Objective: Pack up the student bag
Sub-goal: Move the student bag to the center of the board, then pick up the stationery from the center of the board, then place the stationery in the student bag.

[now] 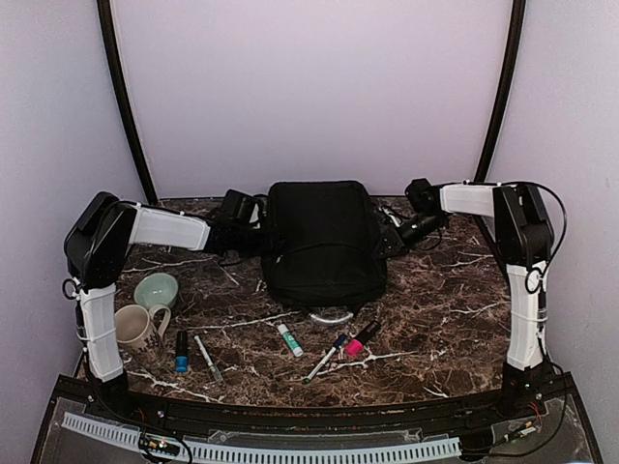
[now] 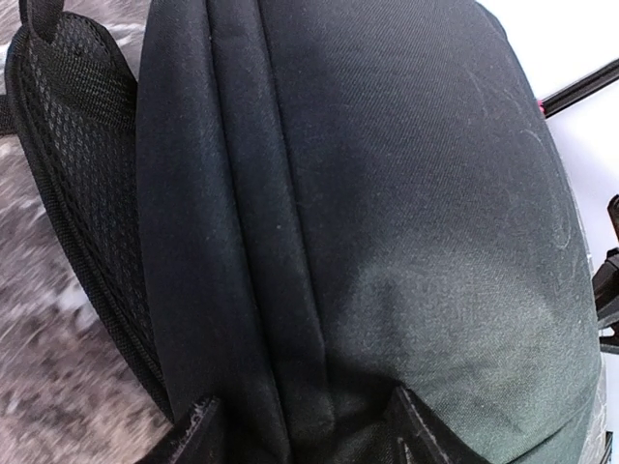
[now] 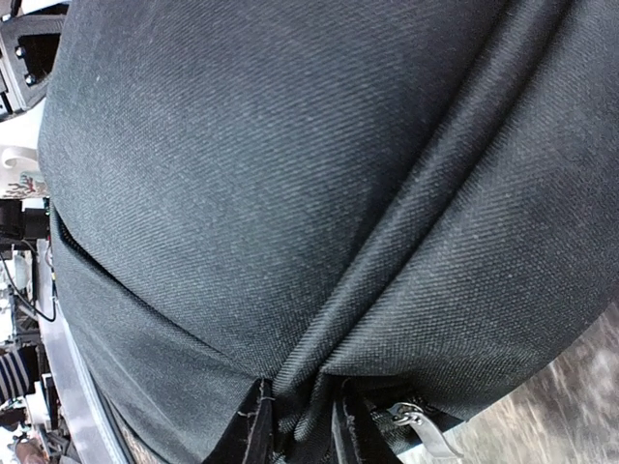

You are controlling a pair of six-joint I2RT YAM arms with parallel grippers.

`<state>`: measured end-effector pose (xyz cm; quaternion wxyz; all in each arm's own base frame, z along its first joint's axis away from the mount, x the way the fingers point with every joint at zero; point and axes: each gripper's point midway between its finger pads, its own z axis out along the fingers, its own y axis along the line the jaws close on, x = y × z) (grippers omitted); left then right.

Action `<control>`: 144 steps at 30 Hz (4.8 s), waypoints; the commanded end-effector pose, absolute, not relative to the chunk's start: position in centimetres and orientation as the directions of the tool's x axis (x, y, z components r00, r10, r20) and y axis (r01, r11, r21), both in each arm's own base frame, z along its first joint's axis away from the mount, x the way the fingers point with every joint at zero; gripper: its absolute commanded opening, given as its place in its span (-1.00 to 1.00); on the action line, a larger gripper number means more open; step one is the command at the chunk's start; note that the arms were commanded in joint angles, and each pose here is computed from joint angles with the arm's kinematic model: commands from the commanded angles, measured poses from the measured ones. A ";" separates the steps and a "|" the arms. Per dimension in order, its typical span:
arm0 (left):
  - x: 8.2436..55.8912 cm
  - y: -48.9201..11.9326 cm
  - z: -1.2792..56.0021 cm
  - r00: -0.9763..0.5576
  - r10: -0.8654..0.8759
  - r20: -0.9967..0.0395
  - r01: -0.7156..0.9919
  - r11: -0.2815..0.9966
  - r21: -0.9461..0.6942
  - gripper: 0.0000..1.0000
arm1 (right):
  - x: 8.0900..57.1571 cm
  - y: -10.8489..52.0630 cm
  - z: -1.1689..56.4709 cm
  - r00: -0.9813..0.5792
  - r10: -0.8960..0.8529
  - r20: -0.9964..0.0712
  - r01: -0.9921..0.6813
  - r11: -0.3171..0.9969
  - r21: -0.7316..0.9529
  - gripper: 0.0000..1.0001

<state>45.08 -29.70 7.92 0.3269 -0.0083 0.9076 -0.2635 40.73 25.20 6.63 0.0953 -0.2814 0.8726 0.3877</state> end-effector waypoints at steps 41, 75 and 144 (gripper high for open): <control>33.9 -30.8 22.1 -0.260 0.479 -0.839 0.736 0.660 0.149 0.26 | 21.1 27.3 12.7 0.025 -0.816 -0.577 -0.999 0.006 -0.053 -0.10; 32.8 -29.6 21.0 -0.301 0.487 -0.820 0.727 0.674 0.133 0.26 | 18.6 29.4 1.2 0.298 -0.941 -0.160 -0.954 -0.297 -0.030 -0.23; 36.4 -46.3 27.2 -0.098 0.392 -0.915 0.894 0.439 0.092 -1.00 | 32.6 27.9 16.9 0.206 -0.865 -0.458 -0.795 0.125 -0.594 -0.57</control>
